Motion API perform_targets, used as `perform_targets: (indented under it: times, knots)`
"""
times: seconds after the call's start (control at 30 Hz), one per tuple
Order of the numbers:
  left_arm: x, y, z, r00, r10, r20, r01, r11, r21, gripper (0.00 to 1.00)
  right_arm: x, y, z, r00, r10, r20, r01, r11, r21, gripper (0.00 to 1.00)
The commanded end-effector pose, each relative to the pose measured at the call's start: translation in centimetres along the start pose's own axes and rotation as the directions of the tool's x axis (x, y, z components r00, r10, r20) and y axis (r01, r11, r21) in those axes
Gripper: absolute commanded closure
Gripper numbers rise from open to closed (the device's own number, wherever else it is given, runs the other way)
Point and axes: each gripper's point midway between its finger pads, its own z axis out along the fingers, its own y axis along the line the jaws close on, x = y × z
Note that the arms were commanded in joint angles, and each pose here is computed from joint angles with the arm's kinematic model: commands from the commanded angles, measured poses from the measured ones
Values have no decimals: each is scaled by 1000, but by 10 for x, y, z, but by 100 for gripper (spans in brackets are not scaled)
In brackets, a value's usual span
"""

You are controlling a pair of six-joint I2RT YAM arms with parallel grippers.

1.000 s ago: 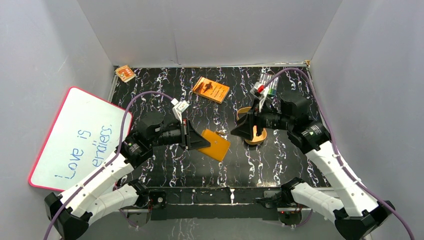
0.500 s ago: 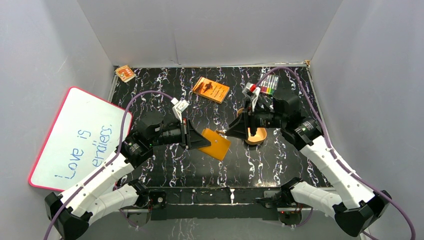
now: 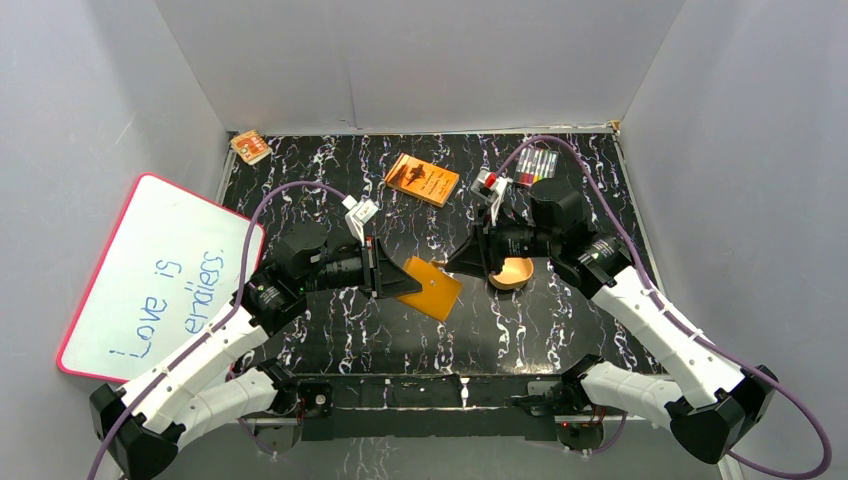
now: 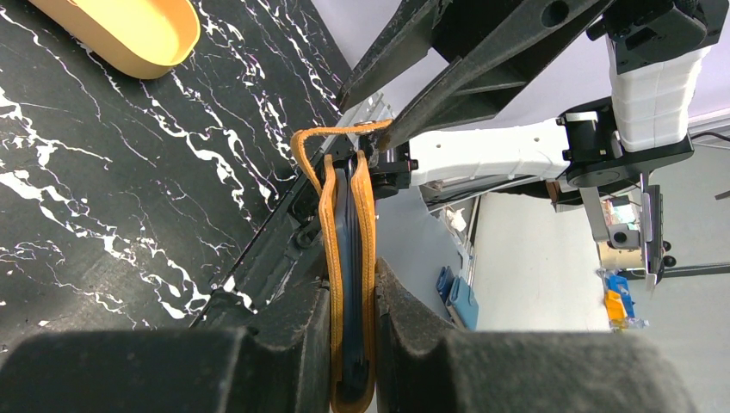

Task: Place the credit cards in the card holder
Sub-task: Close the card holder.

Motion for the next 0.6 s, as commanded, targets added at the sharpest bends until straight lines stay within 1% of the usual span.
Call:
perform_targets:
  times: [0.0,0.17,0.3,0.33,0.43,0.5,0.57]
  knots:
    - [-7,-19,-6,999,29,15,-30,998,57,100,-15,2,-3,998,-49,51,48,999,15,67]
    - [-7,-19,-6,999,32,17,-33,998,56,100,-16,2,-3,997,-53,49,53,999,14,76]
    - [-7,-18,-6,999,31,18,-32,998,53,100,-17,2,-3,997,-55,50,55,998,15,79]
    - [-7,-18,-6,999,31,18,-32,998,53,100,-17,3,-3,997,-56,51,55,998,15,77]
    - [-7,-18,-7,999,31,17,-32,998,51,100,-18,2,-4,997,-56,53,54,998,27,63]
    - [-6,-17,-7,999,32,16,-32,998,49,100,-18,2,-5,997,-58,56,56,998,32,61]
    - [-6,-17,-7,999,32,17,-33,998,48,100,-18,2,-6,997,-59,58,58,998,33,63]
